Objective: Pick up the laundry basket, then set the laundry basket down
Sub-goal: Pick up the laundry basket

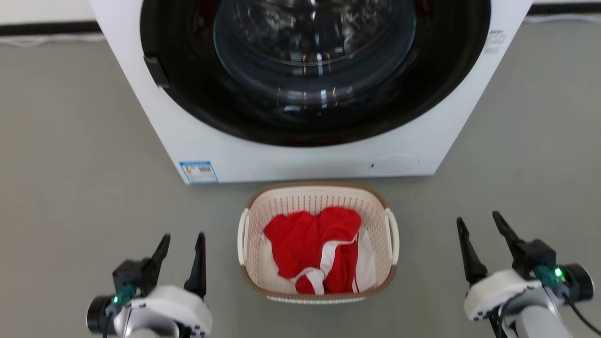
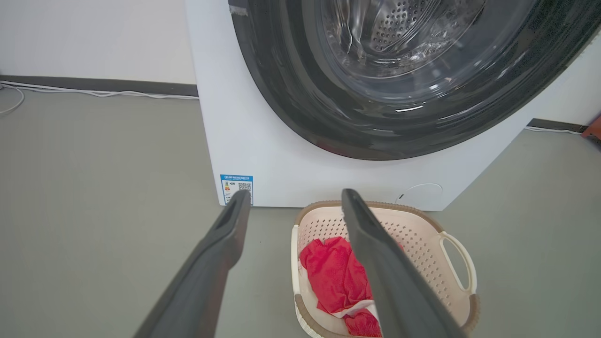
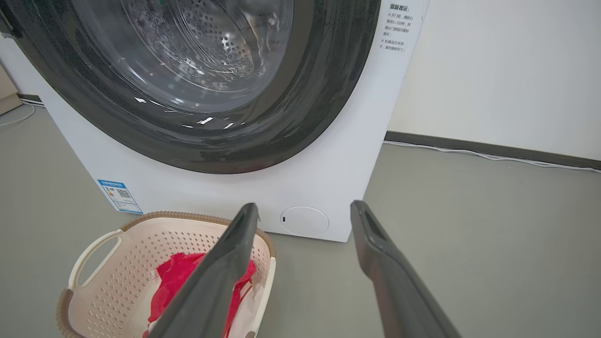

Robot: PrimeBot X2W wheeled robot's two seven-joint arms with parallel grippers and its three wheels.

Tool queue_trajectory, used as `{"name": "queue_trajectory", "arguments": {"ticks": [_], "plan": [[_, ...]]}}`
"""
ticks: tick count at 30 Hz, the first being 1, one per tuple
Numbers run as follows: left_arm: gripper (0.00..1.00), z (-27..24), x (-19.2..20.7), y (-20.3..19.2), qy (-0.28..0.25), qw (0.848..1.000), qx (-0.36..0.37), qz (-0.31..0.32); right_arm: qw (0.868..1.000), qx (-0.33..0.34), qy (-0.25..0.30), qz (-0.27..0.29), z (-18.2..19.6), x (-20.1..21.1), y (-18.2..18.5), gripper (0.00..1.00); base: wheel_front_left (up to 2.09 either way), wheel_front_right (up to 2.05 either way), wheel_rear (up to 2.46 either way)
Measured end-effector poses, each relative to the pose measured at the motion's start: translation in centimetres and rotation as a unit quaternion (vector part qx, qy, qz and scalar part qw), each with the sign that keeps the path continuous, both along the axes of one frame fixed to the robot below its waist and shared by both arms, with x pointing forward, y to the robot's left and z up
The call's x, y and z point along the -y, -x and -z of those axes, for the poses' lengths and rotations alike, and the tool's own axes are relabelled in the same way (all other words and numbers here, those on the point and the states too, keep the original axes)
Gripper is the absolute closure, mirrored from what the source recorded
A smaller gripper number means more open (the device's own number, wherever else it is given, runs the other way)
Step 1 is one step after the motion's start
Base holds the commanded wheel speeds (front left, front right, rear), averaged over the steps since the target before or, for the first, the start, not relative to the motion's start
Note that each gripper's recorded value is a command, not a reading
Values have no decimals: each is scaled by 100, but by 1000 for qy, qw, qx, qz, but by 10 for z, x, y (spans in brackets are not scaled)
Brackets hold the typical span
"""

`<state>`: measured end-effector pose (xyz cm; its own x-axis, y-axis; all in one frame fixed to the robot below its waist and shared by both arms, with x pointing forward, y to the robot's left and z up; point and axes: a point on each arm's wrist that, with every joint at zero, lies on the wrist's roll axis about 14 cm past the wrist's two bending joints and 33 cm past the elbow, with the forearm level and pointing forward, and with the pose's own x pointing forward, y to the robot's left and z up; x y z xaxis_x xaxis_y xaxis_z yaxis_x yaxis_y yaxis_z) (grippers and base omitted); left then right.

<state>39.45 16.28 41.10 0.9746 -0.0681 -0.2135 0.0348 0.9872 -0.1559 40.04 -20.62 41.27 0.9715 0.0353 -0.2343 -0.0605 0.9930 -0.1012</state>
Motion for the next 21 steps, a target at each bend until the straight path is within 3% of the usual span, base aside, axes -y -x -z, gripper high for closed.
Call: {"name": "queue_trajectory", "arguments": {"ticks": [10, 21], "plan": [[0, 34, 19, -50, 11, 999, -38, 26, 997, -68, 10, -30, 51, -17, -48, 0, 0, 0, 0], [0, 92, 36, -80, 5, 993, -106, 58, 987, -148, 23, -52, 116, -26, -74, 0, 0, 0, 0]]}}
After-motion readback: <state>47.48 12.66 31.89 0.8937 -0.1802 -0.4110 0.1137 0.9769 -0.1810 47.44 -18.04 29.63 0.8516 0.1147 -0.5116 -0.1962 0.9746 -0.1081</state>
